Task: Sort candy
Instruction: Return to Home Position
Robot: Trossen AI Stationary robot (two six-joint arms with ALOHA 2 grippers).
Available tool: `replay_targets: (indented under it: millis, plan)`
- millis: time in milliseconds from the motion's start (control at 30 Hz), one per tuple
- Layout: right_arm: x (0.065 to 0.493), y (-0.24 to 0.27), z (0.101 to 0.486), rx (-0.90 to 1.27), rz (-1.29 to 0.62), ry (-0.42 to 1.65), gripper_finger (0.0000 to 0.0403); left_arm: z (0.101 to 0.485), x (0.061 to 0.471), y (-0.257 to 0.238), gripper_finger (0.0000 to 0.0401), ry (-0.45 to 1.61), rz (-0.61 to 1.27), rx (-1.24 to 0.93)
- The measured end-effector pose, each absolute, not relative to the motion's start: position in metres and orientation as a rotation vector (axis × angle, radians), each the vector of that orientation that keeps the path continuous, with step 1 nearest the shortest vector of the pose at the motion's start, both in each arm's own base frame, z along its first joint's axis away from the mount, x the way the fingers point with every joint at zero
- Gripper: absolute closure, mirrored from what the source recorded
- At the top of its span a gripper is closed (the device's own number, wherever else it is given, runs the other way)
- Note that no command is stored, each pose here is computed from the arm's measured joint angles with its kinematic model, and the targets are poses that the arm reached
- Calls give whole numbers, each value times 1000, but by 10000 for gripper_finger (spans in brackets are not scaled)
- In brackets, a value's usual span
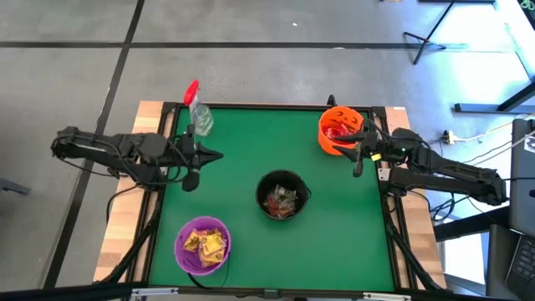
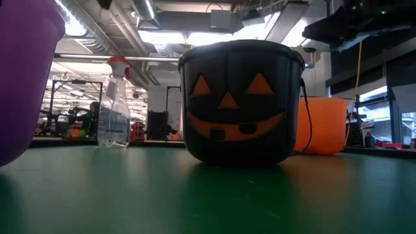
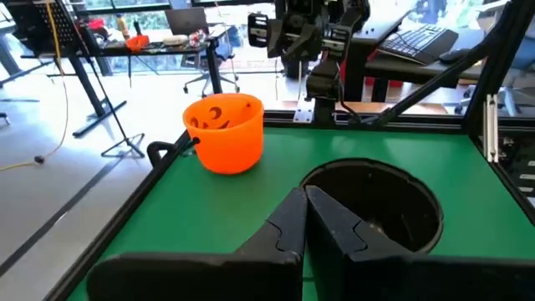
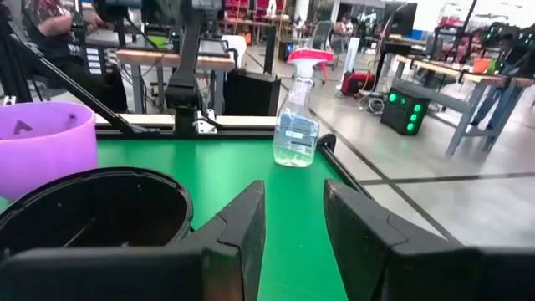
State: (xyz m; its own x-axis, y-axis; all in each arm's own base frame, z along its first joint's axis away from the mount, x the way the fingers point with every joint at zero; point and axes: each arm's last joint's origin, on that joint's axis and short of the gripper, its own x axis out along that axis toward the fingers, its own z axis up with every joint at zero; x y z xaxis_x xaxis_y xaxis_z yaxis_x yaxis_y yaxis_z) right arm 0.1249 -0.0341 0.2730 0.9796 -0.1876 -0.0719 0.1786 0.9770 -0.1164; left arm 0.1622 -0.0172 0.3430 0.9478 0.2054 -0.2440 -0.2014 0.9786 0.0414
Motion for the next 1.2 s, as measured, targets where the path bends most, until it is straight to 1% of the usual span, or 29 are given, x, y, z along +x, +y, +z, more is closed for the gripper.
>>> replay_targets:
  millis: [200, 333, 433, 567, 633, 800, 1000, 1200]
  plan:
    - [113, -30, 260, -125, -172, 5, 281, 309, 156, -15, 400, 186, 217, -23]
    - [111, -29, 242, -135, -161, -63, 287, 293, 152, -15, 400, 130, 193, -35]
    - [111, -29, 224, -116, -161, -97, 316, 278, 150, -15, 400, 104, 190, -39]
    - [111, -30, 207, -59, -173, -95, 382, 258, 147, -14, 400, 88, 188, -42]
    - [112, -30, 202, -47, -174, -85, 397, 251, 146, -14, 400, 78, 187, -43]
    - [112, -30, 198, -18, -174, -63, 380, 231, 141, -13, 400, 48, 184, -5]
    - [112, -30, 194, -7, -185, -21, 399, 213, 134, -12, 400, 6, 181, -14]
    - [111, -31, 189, -18, -224, 29, 397, 193, 126, -11, 400, -27, 158, -55]
